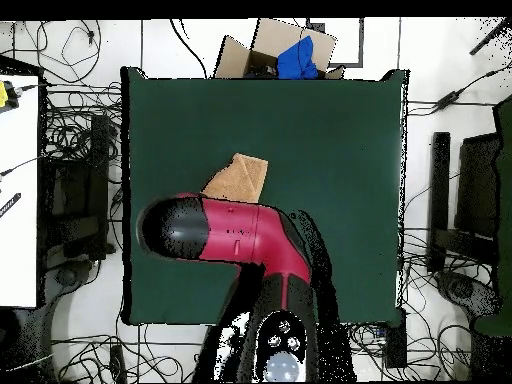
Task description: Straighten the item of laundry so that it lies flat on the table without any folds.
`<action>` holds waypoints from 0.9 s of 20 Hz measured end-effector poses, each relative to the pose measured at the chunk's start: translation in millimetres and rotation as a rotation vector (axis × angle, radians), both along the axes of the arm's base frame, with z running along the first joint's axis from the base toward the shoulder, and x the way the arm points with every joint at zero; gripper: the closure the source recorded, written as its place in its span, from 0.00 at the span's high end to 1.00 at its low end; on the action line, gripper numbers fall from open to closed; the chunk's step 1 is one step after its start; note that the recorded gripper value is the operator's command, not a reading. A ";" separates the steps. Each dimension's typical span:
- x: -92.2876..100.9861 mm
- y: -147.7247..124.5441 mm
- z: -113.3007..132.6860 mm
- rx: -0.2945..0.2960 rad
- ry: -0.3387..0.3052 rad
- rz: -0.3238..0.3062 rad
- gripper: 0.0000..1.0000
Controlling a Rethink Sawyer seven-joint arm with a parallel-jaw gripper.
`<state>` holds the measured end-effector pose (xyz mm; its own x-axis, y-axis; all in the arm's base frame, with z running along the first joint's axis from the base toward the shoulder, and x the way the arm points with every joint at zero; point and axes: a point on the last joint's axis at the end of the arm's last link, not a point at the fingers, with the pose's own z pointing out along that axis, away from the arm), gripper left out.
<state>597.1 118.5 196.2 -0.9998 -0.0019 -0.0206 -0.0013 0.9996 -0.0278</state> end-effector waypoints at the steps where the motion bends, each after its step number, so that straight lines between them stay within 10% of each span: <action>1: -0.3 2.6 -2.8 0.000 -0.003 0.000 0.00; 18: -18.8 39.8 -67.8 0.002 -0.024 -0.022 0.00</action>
<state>578.3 158.4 128.4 -0.9988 0.0198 -0.0443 0.0209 0.9995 -0.0254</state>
